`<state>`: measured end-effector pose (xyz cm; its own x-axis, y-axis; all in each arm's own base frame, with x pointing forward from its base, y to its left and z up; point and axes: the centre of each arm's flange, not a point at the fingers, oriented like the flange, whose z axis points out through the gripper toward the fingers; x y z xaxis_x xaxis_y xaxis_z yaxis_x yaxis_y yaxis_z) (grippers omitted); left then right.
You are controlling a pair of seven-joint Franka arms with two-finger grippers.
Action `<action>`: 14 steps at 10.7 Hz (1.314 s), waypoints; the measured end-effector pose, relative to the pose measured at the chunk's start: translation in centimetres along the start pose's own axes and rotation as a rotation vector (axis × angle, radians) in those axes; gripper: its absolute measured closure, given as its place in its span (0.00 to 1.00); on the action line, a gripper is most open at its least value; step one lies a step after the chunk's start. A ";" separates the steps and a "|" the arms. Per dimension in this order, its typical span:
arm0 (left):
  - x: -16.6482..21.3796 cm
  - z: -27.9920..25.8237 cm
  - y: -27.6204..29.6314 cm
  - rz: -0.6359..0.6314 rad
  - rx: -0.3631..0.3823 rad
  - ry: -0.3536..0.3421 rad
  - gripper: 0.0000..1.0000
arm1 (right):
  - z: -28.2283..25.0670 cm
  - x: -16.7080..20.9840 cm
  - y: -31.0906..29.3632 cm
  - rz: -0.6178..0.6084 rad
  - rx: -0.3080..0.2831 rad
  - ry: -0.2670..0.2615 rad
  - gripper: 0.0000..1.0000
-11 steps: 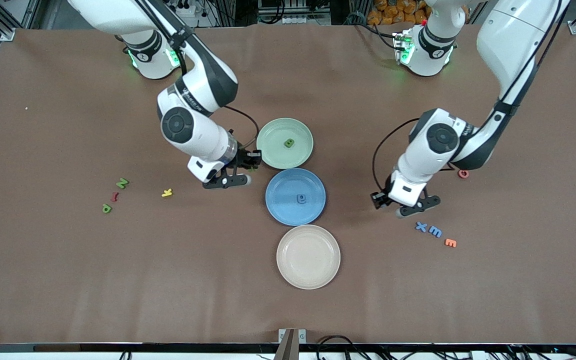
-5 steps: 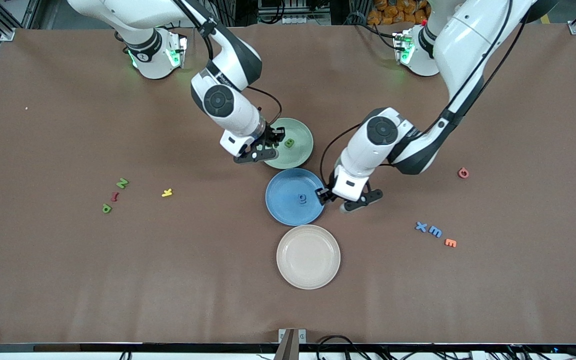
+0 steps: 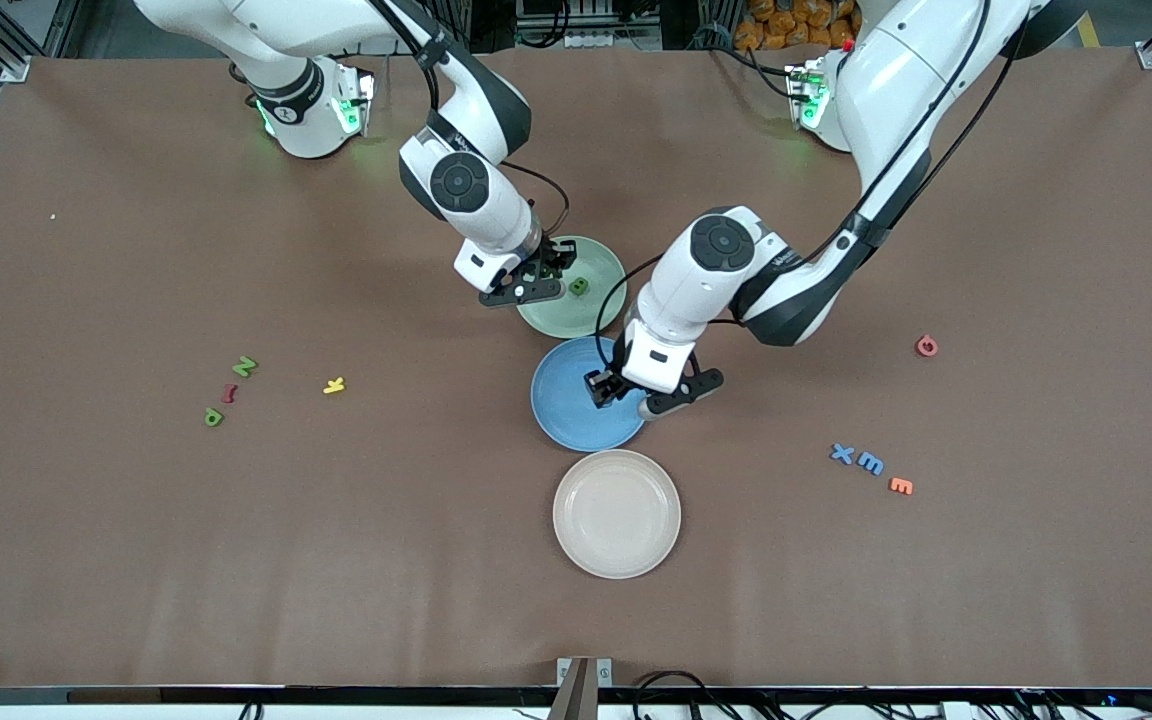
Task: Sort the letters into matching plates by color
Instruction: 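Release green u on the green plate while the left gripper releases blue G, then move the right gripper to green Z while the left gripper reaches blue X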
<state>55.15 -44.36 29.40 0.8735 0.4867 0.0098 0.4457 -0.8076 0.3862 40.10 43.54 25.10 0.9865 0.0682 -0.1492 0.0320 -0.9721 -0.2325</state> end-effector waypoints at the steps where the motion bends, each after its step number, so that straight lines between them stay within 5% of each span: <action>1: -0.6 -0.3 0.8 -0.011 -0.011 0.002 0.66 | 0.4 -0.1 0.2 0.041 -0.002 -0.004 0.71; 3: -2.1 0.1 1.7 -0.003 -0.009 0.012 0.63 | 0.5 -0.6 -0.3 0.131 0.000 -0.009 0.45; 5: -3.1 1.2 1.6 0.021 0.016 0.029 0.36 | 0.4 -0.7 -0.6 0.166 0.003 -0.008 0.17; 7: -2.7 1.5 1.3 0.020 0.026 0.042 0.11 | -0.3 0.0 -0.1 0.183 0.009 0.003 0.00; 8: -2.1 1.5 1.1 0.014 0.027 0.048 0.00 | -1.1 0.7 0.3 0.195 0.014 0.013 0.00; 10: -0.3 1.5 0.3 -0.008 0.045 0.063 0.00 | -3.5 2.4 2.4 0.217 0.004 0.022 0.00; 14: 7.1 2.1 -5.4 0.006 0.236 0.071 0.00 | -12.1 7.0 9.1 0.297 -0.053 -0.012 0.00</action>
<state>59.33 -37.22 25.43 0.8639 0.4975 0.0793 0.4815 -0.8617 0.1600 49.23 32.50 33.58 0.9521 -0.2182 -0.2143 -0.2486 -0.9603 -0.1267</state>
